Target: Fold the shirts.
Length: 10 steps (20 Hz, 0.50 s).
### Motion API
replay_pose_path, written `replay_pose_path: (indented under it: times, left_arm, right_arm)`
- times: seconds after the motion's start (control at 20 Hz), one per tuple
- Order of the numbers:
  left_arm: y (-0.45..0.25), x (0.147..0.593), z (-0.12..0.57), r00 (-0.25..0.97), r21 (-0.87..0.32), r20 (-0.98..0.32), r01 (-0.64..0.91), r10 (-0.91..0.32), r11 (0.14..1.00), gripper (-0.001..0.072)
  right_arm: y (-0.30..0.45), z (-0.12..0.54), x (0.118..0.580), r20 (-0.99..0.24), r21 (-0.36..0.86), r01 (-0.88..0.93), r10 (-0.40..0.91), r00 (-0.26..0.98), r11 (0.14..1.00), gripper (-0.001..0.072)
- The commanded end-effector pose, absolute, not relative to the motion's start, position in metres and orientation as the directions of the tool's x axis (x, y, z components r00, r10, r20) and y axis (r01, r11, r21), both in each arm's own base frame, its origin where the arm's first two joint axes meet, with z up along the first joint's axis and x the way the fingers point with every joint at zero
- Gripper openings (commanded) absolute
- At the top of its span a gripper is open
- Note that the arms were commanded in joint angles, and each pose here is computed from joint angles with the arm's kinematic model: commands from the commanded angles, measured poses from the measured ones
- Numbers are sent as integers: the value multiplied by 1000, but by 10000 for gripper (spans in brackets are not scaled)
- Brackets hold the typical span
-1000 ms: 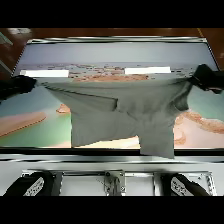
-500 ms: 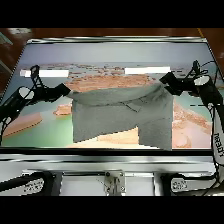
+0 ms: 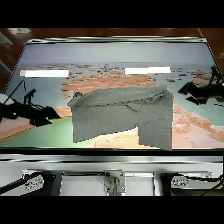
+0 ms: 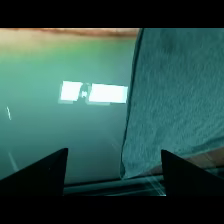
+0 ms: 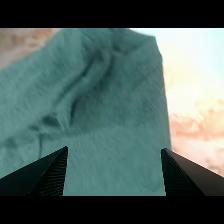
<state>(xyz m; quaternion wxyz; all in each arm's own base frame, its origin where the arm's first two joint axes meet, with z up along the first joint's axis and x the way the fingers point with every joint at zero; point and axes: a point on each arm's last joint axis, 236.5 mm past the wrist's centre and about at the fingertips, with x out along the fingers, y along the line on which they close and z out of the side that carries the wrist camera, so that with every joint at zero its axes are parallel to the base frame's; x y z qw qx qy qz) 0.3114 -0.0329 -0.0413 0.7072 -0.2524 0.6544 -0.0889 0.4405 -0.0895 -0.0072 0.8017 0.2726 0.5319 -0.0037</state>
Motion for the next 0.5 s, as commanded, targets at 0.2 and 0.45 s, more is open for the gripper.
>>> replay_pose_path:
  times: [0.2, 0.45]
  left_arm:
    - [-92, 234, -98, 48, -601, -787, -285, -615, 747, 704]
    - [-106, 240, -113, 47, -585, -802, -264, -595, 767, 704]
  right_arm:
    - [-90, -44, 368, -900, 434, 356, 379, 217, 827, 688]
    - [-80, -44, 384, -900, 425, 324, 357, 250, 845, 688]
